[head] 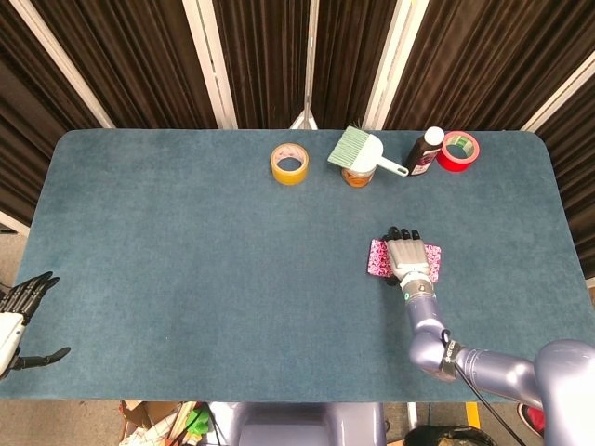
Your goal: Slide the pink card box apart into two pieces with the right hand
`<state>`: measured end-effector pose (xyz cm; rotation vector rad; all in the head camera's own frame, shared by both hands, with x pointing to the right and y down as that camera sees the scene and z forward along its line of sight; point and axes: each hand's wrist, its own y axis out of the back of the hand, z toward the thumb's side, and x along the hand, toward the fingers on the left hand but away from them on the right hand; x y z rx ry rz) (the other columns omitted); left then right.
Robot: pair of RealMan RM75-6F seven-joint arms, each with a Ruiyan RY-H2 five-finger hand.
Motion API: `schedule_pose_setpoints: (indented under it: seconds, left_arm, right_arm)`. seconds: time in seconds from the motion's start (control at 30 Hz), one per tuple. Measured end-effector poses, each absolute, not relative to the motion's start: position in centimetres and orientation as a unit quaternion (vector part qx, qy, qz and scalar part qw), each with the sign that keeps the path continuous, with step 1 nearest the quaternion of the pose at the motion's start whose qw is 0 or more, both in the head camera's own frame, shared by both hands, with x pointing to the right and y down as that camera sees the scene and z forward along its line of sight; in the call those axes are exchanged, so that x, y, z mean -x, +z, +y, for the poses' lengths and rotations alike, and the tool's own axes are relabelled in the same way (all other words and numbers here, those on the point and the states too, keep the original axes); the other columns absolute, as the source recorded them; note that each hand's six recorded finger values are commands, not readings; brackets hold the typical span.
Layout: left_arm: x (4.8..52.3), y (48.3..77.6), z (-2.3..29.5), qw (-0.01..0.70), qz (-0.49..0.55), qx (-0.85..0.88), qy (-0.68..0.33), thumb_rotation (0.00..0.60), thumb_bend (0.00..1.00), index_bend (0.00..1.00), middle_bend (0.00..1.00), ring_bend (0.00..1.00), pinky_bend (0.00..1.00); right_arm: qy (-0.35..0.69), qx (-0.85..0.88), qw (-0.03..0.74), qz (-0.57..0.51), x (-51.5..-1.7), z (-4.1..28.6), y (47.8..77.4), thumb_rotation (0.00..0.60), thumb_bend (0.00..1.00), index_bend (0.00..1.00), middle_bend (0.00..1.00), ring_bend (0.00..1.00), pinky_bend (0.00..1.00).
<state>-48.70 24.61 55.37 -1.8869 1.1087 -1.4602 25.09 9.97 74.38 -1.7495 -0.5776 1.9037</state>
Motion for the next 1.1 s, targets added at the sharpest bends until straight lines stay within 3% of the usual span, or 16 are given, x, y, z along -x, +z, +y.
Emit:
schedule_pose_setpoints:
  seconds: [1.1]
  left_arm:
    - [48.6, 55.4, 24.6, 0.255, 0.406, 0.693, -0.538, 0.600, 0.00, 0.00, 0.00, 0.00, 0.00]
  right_arm:
    - [0.689, 0.644, 0.245, -0.223, -25.1, 9.6, 73.3, 0.600, 0.30, 0.49, 0.09, 0.00, 0.00]
